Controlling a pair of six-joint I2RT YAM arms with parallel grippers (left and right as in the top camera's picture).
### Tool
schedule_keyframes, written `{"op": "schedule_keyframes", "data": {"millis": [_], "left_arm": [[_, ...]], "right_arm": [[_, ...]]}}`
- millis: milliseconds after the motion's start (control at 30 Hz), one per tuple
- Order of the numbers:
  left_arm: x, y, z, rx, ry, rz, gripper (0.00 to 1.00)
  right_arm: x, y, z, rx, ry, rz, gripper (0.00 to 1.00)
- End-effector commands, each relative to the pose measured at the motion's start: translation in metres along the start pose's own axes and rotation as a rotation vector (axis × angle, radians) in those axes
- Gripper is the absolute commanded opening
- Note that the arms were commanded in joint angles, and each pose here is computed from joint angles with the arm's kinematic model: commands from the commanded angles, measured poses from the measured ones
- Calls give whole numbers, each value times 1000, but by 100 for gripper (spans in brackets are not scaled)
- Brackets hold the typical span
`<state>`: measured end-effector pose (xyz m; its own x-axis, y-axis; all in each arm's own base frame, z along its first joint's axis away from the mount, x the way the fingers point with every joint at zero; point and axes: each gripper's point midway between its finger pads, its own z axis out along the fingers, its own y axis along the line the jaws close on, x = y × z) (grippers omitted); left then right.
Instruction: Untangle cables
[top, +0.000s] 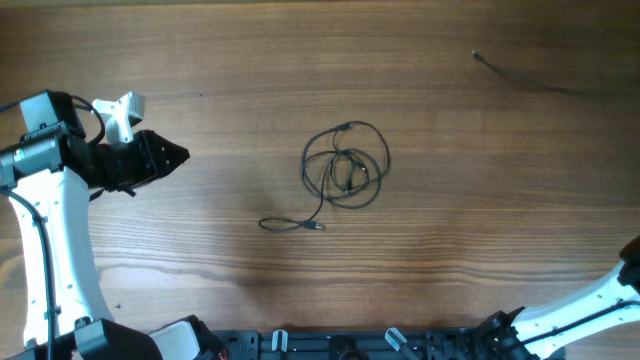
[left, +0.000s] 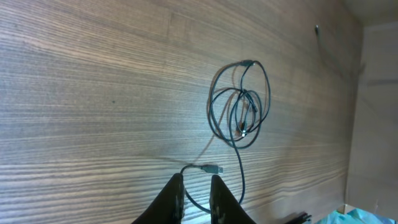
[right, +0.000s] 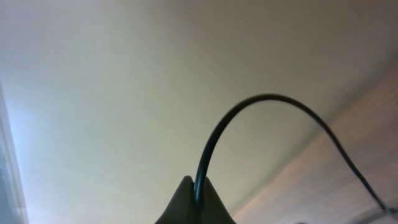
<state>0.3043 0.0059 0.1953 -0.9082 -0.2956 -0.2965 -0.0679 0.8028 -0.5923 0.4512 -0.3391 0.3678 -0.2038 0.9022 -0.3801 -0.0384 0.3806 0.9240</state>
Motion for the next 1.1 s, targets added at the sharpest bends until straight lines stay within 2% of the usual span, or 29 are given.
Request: {"op": "schedule_keyframes", "data": {"millis": [0, 67, 167, 267, 333, 367, 433, 500, 533, 567, 667, 767, 933, 1067], "left_arm": [[-1, -5, -4, 1, -15, 36, 16], [-1, -5, -4, 1, -16, 36, 17], [-1, -5, -4, 1, -16, 36, 17], [-1, -5, -4, 1, -16, 36, 17], [-1, -5, -4, 1, -16, 36, 17], [-1, -5, -4, 1, -17, 37, 17], [-1, -5, -4, 1, -16, 37, 17], [-1, -5, -4, 2, -16, 36, 17], [-1, -5, -4, 2, -16, 36, 17], [-1, -5, -4, 1, -16, 36, 17], [-1, -5, -4, 1, -17, 37, 17], [-1, -5, -4, 1, -16, 37, 17], [-1, -5, -4, 1, -15, 36, 17], [-1, -5, -4, 1, -15, 36, 17]], "right_arm": [[-27, 27, -26, 9, -128, 53, 5], [-37, 6, -38, 108, -201, 52, 5], [-40, -55, -64, 384, -305, 98, 5], [-24, -144, -137, 933, -465, 211, 5], [-14, -166, -175, 1157, -531, 244, 5], [-6, -170, -181, 1193, -541, 290, 12], [7, -173, -183, 1196, -555, 400, 57], [20, -175, -178, 1197, -522, 459, 88], [28, -175, -174, 1200, -495, 475, 96], [35, -175, -171, 1207, -466, 488, 99], [72, -174, -161, 1279, -348, 533, 100], [100, -170, -144, 1312, -198, 480, 100], [152, -153, -92, 1303, 137, 232, 100], [198, -131, -27, 1144, 434, -94, 100]]}}
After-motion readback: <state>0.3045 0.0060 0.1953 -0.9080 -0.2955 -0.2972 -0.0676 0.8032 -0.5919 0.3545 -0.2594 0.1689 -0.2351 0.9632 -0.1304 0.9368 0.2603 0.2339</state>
